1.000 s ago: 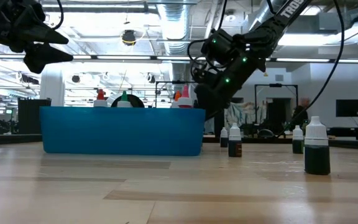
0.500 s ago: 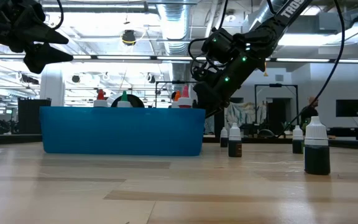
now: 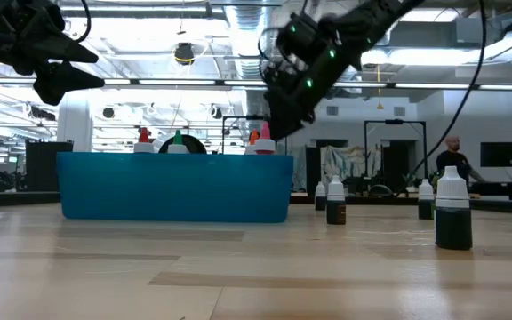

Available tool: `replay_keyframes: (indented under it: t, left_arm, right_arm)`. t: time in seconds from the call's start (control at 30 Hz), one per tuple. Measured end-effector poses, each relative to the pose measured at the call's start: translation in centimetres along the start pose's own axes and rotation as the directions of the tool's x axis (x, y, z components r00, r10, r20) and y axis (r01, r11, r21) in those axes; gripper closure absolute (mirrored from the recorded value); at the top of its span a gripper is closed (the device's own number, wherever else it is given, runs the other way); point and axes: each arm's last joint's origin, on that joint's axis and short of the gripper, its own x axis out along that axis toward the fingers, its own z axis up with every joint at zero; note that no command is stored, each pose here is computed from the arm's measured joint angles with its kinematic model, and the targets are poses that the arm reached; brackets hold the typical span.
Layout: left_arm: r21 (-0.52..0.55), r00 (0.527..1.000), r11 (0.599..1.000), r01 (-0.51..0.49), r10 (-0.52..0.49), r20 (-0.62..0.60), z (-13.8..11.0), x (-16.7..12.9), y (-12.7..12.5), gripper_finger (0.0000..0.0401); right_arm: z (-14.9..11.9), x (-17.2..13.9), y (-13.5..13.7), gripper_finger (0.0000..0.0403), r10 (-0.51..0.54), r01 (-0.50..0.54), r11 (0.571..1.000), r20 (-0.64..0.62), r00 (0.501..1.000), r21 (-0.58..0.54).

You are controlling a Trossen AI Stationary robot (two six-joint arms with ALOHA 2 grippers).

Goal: Pick & Place food coloring
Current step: Put the large black food coloring bottle into the bin

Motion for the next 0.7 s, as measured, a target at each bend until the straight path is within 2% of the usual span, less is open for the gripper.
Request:
replay_keyframes:
  t: [0.27, 0.47, 0.7]
  left_arm:
    - [0.001, 1.0, 1.0, 0.0, 0.0, 0.0, 0.0, 0.0, 0.0, 0.0152]
    - [0.002, 1.0, 1.0, 0.0, 0.0, 0.0, 0.0, 0.0, 0.0, 0.0152]
    - [0.002, 1.0, 1.0, 0.012, -0.012, -0.005, 0.0, 0.0, 0.0, 0.0152]
  right_arm:
    - [5.1, -3.5, 1.8, 0.0263, 0.049, -0.048, 0.994, 0.016, 0.999, -0.095]
    - [8.0, -6.4, 4.5, 0.027, 0.113, -0.101, 0.98, 0.064, 0.992, -0.172]
    - [9.8, -9.2, 8.1, 0.0264, 0.191, -0.159, 0.959, 0.121, 0.974, -0.235]
